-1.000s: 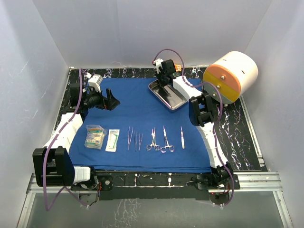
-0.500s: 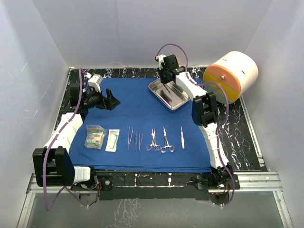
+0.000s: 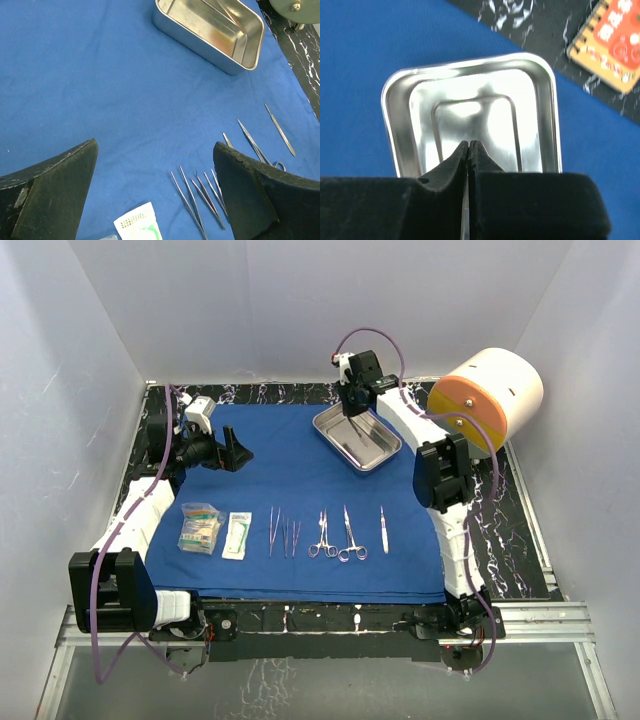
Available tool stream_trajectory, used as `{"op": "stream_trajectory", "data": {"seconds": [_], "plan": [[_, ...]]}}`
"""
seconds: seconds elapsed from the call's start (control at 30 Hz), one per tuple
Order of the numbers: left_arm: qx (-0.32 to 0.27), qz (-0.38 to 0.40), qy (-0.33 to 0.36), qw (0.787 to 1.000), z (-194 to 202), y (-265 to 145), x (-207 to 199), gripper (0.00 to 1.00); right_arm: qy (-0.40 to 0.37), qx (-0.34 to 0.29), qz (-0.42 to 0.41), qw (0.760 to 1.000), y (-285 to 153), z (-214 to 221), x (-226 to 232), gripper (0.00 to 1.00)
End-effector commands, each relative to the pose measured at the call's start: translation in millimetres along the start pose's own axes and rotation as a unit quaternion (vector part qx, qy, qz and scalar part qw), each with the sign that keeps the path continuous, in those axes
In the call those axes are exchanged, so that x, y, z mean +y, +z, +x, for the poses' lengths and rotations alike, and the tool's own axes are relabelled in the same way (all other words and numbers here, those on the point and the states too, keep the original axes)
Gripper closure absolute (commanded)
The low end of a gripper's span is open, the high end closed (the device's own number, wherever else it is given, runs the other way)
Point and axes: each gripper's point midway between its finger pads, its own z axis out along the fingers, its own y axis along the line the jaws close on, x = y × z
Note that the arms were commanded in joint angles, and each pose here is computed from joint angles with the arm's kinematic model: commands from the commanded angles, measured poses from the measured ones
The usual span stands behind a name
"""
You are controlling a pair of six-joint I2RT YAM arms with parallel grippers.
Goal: Open and lay out the surgical kit
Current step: Pick up the medical item from the container, then place the medical item in the surgical kit.
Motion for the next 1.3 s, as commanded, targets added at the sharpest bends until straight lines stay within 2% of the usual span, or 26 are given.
{"op": "stream_trajectory", "data": {"seconds": [0.0,0.13,0.3,0.6,0.8,0.97,1.27], "plan": [[-0.024,0.01,0.016,1.0,-9.8,-8.2,-7.7,0.02,0.016,-0.072,0.015,0.997,-81.1,-51.7,0.8,1.0],[-0.027,0.003,0.022,0.999,-9.4,-9.8,-5.9,0.01,0.018,-0.08,0.021,0.996,-118.0,-46.3,4.2,1.0],[-0.036,-0.005,0.035,0.999,-8.7,-13.9,-5.6,0.02,0.03,-0.076,0.026,0.996,-154.2,-20.0,9.8,1.0],[-0.047,-0.008,0.043,0.998,-5.9,-17.6,-6.7,0.01,0.086,-0.072,0.062,0.992,-202.3,55.5,14.0,1.0],[-0.046,-0.011,0.043,0.998,-4.9,-16.3,-5.0,0.02,0.111,-0.054,0.061,0.991,-197.7,122.0,22.5,1.0],[-0.042,-0.017,0.04,0.998,-1.7,-13.6,-0.7,0.01,0.16,-0.071,0.058,0.983,-197.0,157.9,29.4,1.0],[-0.034,-0.03,0.045,0.998,2.8,-11.6,6.8,0.02,0.208,-0.009,0.071,0.975,-175.0,209.0,32.3,1.0]]}}
